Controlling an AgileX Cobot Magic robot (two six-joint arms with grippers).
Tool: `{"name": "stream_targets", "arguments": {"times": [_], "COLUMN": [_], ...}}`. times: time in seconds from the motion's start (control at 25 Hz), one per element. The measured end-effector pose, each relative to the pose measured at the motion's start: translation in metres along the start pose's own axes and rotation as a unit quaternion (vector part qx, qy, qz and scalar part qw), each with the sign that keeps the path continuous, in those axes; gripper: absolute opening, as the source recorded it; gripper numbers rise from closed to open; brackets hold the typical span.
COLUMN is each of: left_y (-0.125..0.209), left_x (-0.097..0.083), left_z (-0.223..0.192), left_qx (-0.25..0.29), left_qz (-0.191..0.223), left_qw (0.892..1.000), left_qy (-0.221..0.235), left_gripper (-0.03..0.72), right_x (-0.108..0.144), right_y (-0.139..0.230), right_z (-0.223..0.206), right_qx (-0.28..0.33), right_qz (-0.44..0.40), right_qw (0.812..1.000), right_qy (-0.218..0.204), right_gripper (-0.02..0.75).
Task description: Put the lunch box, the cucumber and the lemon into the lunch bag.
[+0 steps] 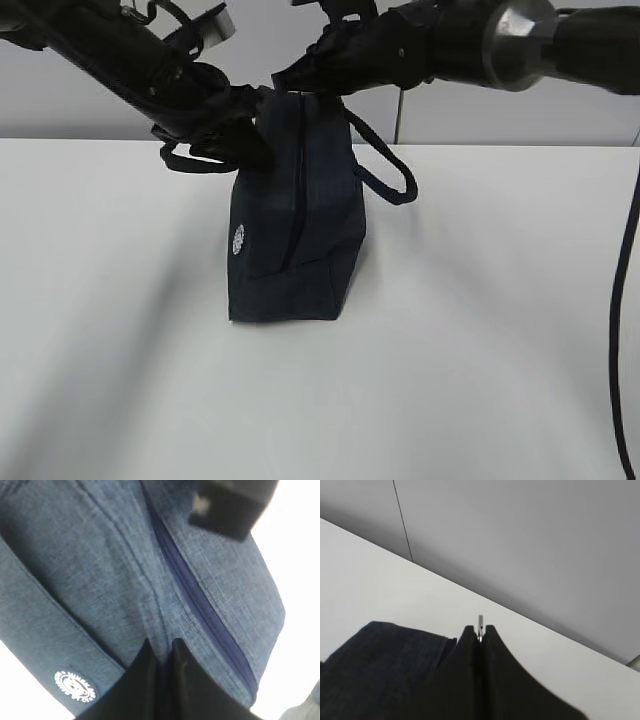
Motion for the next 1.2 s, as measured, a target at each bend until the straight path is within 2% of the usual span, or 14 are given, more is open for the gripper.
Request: {"name": "stream_targets", "arguments": {"times": [0.2, 0.68, 1.2], "left_y": [0.01, 0.023, 0.021], "left_x": [-0.008, -0.018, -0.02], "left_z": [0.001, 0.003, 0.011], "left_qx": [0.03, 0.065, 0.064], "left_qz": [-0.037, -0.053, -0.076], "left_qw": [0.999, 0.995, 0.994], "left_qy": [0.025, 0.057, 0.048], "left_gripper": [0.007, 0.006, 0.005], "right_x": [0.0, -0.003, -0.016], "right_y": [0.0, 0.004, 0.012], "right_z": [0.002, 0.001, -0.006], "right_qx": [0.016, 0.036, 0.047], "right_qz": [-0.007, -0.012, -0.052], "right_qw": [1.0, 0.999, 0.997], "right_qy": [0.003, 0.01, 0.014], "right_gripper": [0.0, 0.0, 0.0]}}
Point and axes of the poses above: a point on each arm's last joint axis where the gripper is mounted, z pointing back along that axis away from the gripper, x along the wrist's bending axis when the last joint is at zero, y = z × x, the point moved 8 cm from there along -z, pointing out along that axis toward the gripper, and after that the axes turned 12 degrees about -z, right-handed, at the moved point
